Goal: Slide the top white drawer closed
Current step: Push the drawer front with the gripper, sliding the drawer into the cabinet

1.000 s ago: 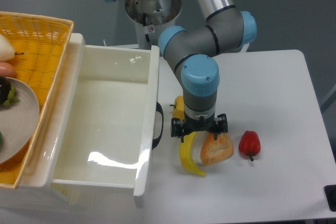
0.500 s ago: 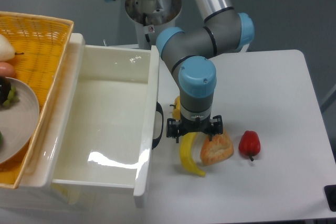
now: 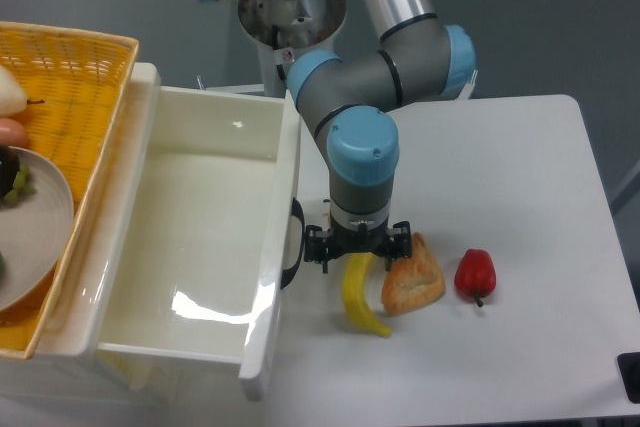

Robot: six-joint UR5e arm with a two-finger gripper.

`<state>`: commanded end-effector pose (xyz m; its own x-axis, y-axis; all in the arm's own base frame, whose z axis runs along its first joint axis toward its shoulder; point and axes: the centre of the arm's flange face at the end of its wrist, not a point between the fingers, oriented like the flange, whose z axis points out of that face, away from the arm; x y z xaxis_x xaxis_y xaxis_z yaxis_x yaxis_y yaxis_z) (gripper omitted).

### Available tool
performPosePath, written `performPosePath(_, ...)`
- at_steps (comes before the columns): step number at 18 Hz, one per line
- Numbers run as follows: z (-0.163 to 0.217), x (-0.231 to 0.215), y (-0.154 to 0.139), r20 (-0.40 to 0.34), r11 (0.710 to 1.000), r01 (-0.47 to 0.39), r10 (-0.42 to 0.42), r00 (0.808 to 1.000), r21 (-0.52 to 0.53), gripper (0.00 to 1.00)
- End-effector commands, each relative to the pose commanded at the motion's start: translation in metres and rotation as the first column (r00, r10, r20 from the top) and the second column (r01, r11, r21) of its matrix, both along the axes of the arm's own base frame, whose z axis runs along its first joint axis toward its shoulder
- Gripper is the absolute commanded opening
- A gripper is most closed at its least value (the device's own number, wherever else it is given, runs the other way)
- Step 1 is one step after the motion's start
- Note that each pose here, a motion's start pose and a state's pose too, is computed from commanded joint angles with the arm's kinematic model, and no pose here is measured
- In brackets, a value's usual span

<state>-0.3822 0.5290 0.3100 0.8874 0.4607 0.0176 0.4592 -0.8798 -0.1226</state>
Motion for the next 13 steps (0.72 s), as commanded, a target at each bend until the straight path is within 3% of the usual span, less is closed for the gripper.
performPosePath(13,0.017,0.033,0.014,0.002,0.999,0.049,-0.049,0.999,0.016,1.00)
